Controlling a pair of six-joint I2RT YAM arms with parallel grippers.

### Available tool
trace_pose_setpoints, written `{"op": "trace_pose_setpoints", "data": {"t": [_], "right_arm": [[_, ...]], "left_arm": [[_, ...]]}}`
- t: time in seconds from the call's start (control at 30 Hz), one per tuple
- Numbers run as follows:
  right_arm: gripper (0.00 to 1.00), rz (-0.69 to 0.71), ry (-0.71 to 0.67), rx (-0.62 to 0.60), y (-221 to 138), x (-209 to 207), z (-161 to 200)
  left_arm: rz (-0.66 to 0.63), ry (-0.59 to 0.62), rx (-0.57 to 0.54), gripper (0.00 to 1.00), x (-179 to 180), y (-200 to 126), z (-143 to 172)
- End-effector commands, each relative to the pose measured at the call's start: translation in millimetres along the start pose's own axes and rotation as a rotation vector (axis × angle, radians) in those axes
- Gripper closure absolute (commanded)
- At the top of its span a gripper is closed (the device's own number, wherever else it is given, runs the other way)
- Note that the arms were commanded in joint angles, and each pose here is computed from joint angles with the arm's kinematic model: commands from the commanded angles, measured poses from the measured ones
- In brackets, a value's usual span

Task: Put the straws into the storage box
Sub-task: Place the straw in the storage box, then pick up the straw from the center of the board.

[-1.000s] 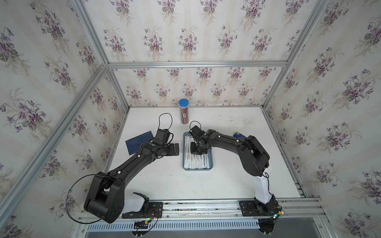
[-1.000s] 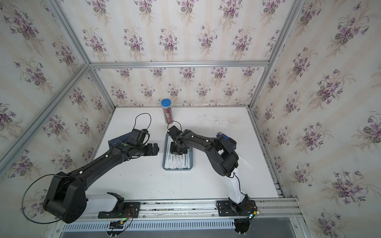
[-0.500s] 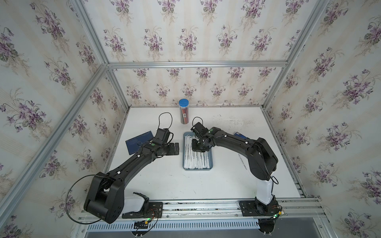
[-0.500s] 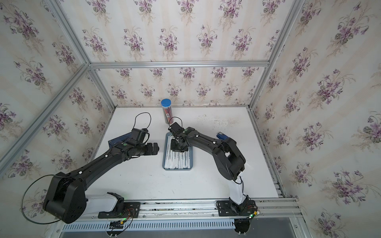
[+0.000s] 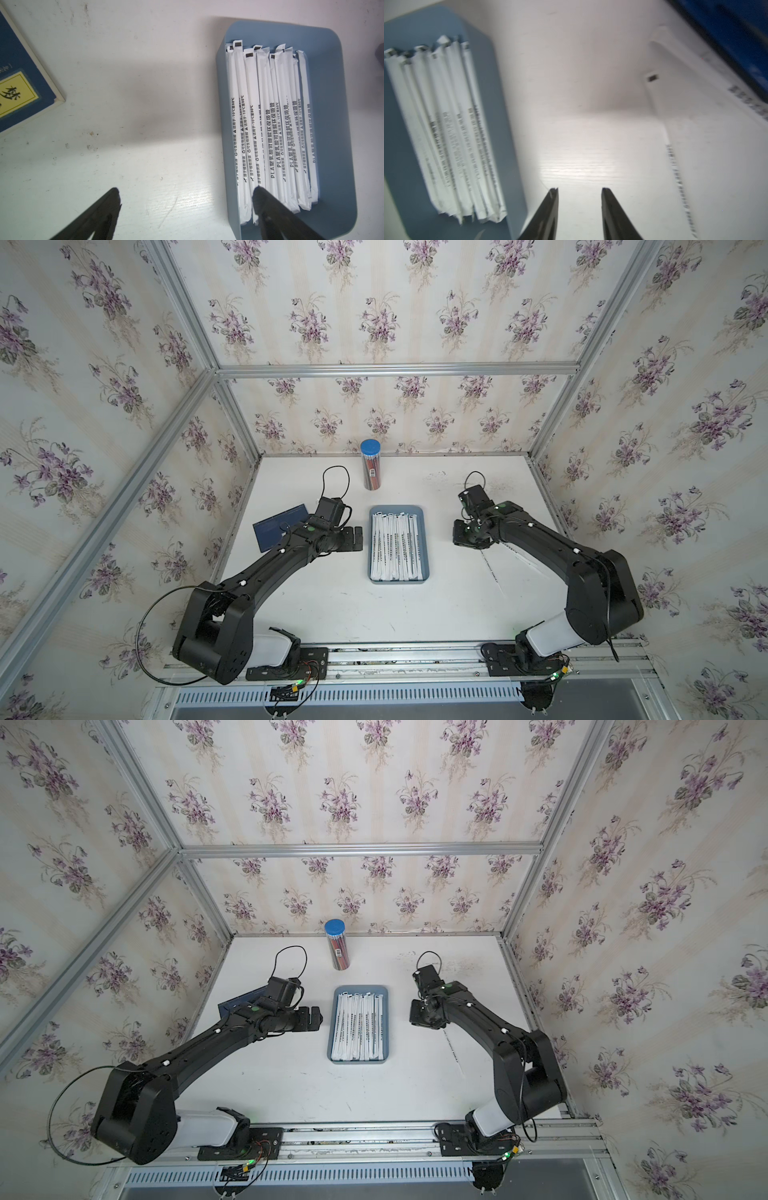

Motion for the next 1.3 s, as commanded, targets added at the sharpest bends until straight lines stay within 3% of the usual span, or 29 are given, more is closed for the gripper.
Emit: {"op": "trace_pose_setpoints", "data": {"t": [0.0, 0.27, 0.87, 1.27], "right_arm": [[0.56, 0.095, 0.031, 0.05, 4.3, -40.8, 21.4], [0.51, 0.165, 0.11, 0.084, 28.1, -69.1, 40.0], [0.86, 0.056, 0.113, 0.142, 57.4, -52.7, 42.3], [0.9, 0.012, 0.032, 0.094, 33.7, 3.4, 20.8]], "left_arm": [[-0.021, -0.016, -0.002, 0.0, 3.5, -4.2, 1.0], [-0.014, -0.006, 0.004, 0.0, -5.4, -4.2, -2.3], [-0.004, 0.02, 0.0, 0.0, -13.1, -5.4, -1.7], [-0.01, 0.028, -0.002, 0.0, -10.1, -3.9, 1.0]]}}
Point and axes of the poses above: each gripper's point midway between its finger pads, its own y axis out along the fingers, its own x axis along the line the jaws close on, z = x × y, the point moved 3 cm from there along -y, back along the fingers, and after that the axes turned 15 degrees about -y, right-handed, at the moved point
